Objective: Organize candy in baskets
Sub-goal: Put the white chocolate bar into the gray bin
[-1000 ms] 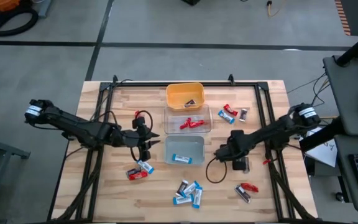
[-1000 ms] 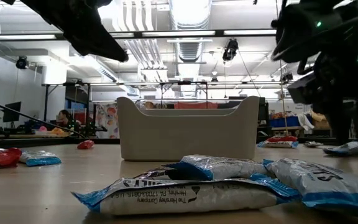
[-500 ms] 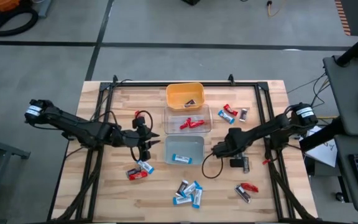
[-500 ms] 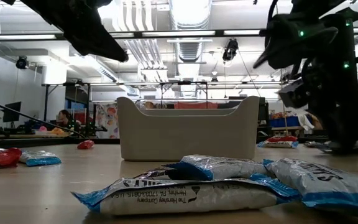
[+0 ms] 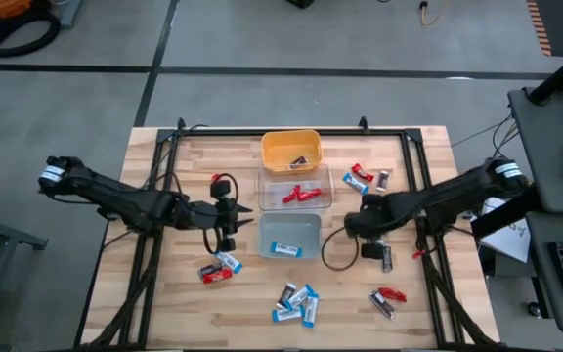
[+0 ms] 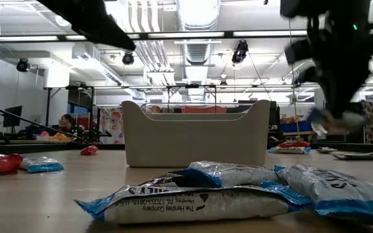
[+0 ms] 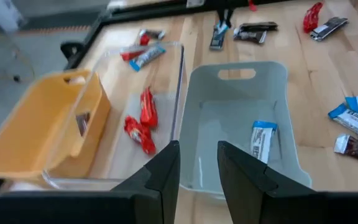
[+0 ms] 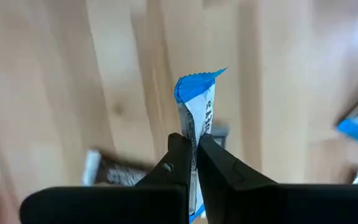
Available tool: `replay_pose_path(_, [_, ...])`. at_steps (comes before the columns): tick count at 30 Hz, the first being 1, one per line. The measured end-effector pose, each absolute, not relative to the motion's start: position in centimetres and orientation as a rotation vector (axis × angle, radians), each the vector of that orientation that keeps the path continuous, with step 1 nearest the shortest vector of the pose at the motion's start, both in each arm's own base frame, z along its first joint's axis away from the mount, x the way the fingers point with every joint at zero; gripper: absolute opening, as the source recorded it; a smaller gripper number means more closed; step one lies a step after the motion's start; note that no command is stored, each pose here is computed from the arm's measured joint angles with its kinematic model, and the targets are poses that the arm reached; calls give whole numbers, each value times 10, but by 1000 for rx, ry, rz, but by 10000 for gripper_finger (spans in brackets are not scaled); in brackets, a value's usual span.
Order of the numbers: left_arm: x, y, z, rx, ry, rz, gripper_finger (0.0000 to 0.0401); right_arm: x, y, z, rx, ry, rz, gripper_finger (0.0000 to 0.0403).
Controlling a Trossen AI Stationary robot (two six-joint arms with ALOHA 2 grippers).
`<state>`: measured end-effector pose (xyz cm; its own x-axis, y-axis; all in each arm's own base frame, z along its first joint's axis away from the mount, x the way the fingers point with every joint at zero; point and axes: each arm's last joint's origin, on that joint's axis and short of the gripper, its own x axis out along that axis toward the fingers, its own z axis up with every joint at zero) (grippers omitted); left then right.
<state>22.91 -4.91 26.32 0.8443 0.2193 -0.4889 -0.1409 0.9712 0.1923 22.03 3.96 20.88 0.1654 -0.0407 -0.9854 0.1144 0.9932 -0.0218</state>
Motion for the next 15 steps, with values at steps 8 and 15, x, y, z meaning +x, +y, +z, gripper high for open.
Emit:
replay_pose_path(8, [225,-34,276,267,509,235,92,225,17,262,117,825,-68,12])
replay_pose_path(15, [224,-14,269,267,556,318,92,237,0,251,-25,571,-59,12])
